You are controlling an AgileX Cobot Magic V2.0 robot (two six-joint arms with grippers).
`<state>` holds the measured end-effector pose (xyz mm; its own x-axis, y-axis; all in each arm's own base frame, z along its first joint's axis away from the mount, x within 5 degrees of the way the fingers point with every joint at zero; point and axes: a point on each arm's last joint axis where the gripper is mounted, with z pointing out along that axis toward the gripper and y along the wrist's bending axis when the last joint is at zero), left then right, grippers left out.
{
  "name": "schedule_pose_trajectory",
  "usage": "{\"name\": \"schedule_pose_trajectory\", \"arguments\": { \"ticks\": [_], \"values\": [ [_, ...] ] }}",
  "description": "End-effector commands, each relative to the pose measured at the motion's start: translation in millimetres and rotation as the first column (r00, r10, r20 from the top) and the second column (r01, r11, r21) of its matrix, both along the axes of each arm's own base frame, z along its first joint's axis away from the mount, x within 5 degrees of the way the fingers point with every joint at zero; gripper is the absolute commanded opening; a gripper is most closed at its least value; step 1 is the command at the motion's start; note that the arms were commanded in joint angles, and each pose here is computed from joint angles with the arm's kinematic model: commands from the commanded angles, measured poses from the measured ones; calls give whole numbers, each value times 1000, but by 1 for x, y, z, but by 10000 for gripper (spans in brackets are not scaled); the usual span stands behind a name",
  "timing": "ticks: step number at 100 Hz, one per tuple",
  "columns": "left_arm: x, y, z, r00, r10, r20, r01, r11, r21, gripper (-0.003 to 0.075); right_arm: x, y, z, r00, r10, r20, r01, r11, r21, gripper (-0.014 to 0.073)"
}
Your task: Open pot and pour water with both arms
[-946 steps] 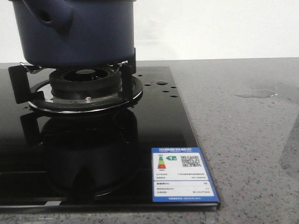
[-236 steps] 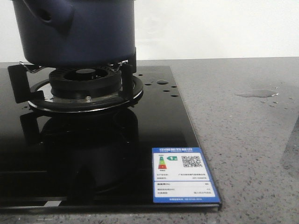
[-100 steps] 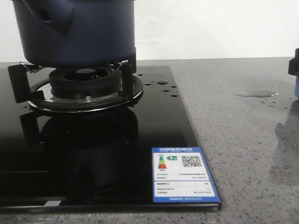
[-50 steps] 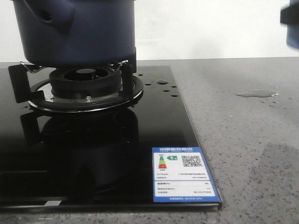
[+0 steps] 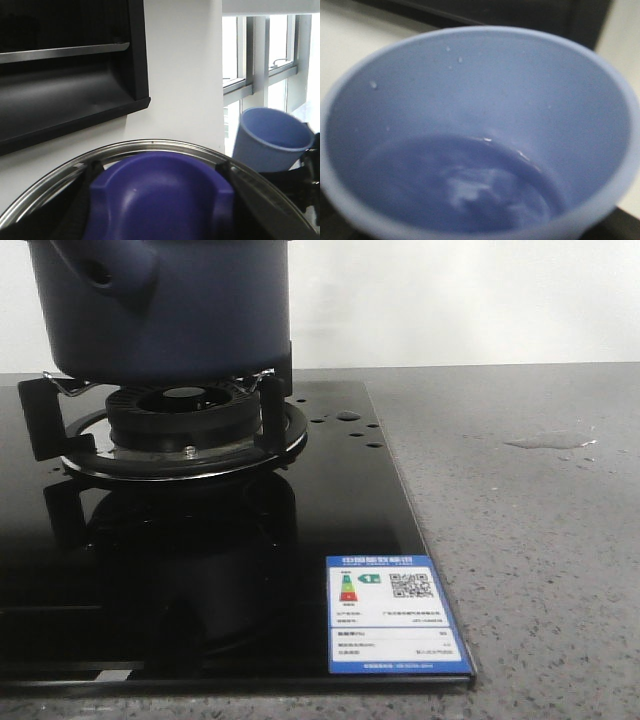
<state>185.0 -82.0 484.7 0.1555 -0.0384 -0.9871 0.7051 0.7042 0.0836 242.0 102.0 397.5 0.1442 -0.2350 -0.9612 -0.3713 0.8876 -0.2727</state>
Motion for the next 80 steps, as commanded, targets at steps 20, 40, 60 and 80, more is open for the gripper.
{"name": "schedule_pose_trajectory", "arguments": {
  "ticks": [20,40,60,80],
  "values": [
    [-26,5,24,999,11,39,-6,995,-102,188,33,42,41,997,76,21,-76,997,-25,235],
    [-32,6,25,999,11,51,-6,995,-103,188,49,71,44,993,117,28,-110,979,-173,235],
    [-32,6,19,999,9,33,-6,994,-106,187,57,96,40,984,163,78,-125,928,-351,235],
    [-32,6,17,1000,6,27,-3,994,-109,188,63,115,25,979,188,85,-114,837,-535,235]
  ]
}}
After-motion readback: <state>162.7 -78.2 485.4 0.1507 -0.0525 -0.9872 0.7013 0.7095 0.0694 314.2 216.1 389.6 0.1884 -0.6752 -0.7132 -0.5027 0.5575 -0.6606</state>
